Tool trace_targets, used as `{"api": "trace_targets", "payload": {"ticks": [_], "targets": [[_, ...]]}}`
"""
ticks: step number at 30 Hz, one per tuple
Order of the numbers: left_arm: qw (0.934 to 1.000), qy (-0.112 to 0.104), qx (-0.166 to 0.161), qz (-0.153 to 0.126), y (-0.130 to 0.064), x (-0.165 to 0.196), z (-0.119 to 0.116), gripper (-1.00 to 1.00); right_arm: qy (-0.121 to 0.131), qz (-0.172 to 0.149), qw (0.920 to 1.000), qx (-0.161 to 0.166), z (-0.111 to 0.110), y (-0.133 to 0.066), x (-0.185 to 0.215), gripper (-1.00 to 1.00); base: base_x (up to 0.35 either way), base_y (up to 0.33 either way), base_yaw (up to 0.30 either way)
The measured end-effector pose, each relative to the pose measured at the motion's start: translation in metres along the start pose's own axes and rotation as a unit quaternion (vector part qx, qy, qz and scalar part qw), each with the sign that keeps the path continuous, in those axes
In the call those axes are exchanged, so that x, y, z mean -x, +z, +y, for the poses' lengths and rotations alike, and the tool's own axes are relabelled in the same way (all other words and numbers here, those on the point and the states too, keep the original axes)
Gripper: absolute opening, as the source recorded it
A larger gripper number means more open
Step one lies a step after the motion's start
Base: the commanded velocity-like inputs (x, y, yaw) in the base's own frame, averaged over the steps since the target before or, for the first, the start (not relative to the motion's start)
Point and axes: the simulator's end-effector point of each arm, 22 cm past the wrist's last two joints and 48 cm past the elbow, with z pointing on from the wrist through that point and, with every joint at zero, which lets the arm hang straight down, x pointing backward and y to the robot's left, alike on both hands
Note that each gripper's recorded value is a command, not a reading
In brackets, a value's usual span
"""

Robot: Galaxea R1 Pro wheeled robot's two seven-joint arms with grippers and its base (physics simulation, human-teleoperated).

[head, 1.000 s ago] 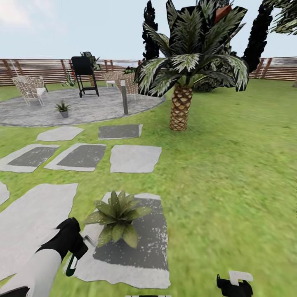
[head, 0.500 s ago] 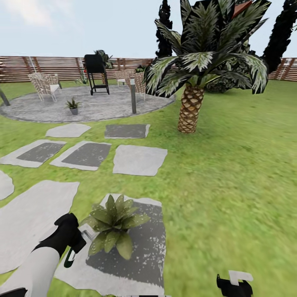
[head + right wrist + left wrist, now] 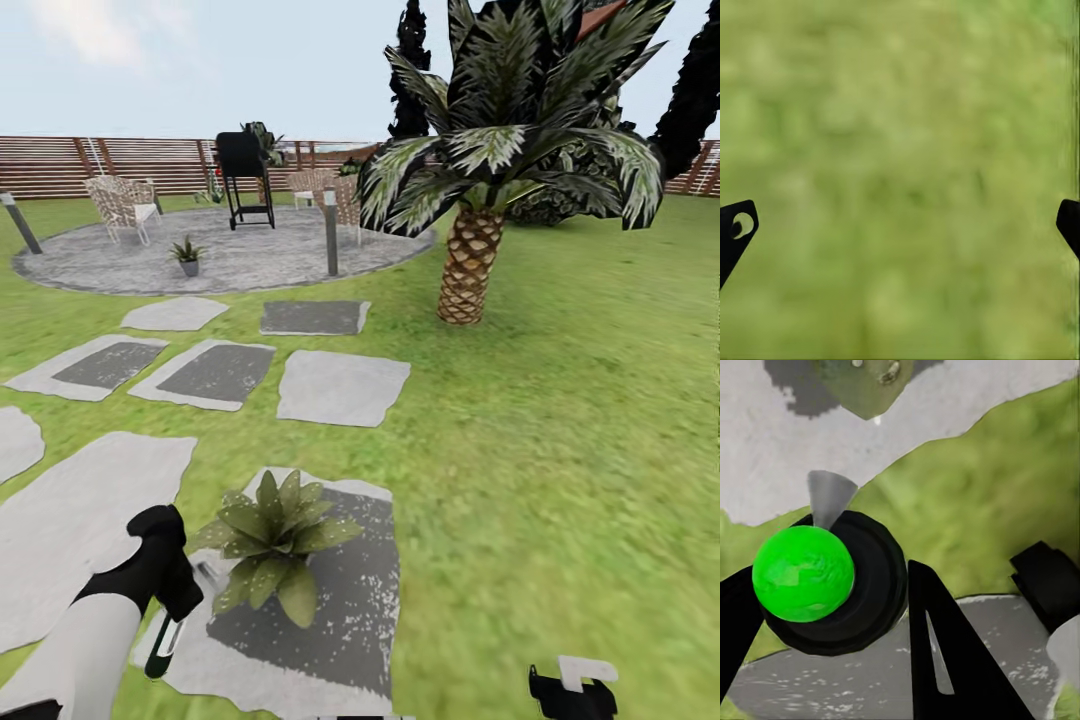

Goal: Pick up the pesticide atomizer in the garden and spray insectifuge to fully cover both potted plants in the garden.

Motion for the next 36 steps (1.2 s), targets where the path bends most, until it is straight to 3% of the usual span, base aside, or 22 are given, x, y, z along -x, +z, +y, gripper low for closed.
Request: {"api": "trace_targets", "payload": {"ticks": [12, 23, 25, 27, 28, 31, 34, 36], "targets": [[0.9999, -0.005, 0.007, -0.004, -0.005, 0.004, 0.003, -1.00, 0.001, 0.001, 1.0000, 0.000, 0.000, 0.000, 0.000, 1.00, -0.022, -0.273, 0.007], [0.9999, -0.007, 0.013, -0.005, -0.009, 0.003, 0.009, -1.00, 0.001, 0.001, 1.0000, 0.000, 0.001, 0.000, 0.000, 1.00, -0.065, -0.273, 0.228], [0.9990, -0.007, 0.040, -0.017, -0.027, 0.011, 0.024, -1.00, 0.001, 0.001, 1.0000, 0.000, 0.001, 0.000, 0.000, 1.00, 0.198, -0.144, 0.038], [0.9960, -0.002, 0.089, -0.005, -0.051, 0.011, 0.048, -1.00, 0.001, 0.000, 1.0000, 0.000, 0.001, -0.001, 0.000, 1.00, 0.190, -0.028, 0.007], [0.9956, -0.001, 0.094, 0.009, -0.060, 0.007, 0.051, -1.00, 0.001, 0.001, 1.0000, 0.000, 0.001, 0.000, 0.000, 1.00, 0.060, -0.008, 0.002], [0.9980, -0.004, 0.054, 0.032, -0.078, 0.002, 0.041, -1.00, 0.001, 0.001, 1.0000, 0.001, 0.002, 0.000, 0.000, 1.00, 0.018, -0.003, 0.001], [0.9936, -0.010, 0.110, 0.022, -0.130, 0.023, 0.077, -1.00, 0.001, 0.001, 1.0000, 0.000, 0.001, 0.000, 0.000, 1.00, 0.002, 0.000, 0.156], [0.9921, -0.011, 0.125, 0.008, -0.151, 0.035, 0.087, -1.00, 0.001, 0.001, 1.0000, 0.000, 0.002, 0.000, 0.000, 1.00, 0.000, 0.000, 0.253]]}}
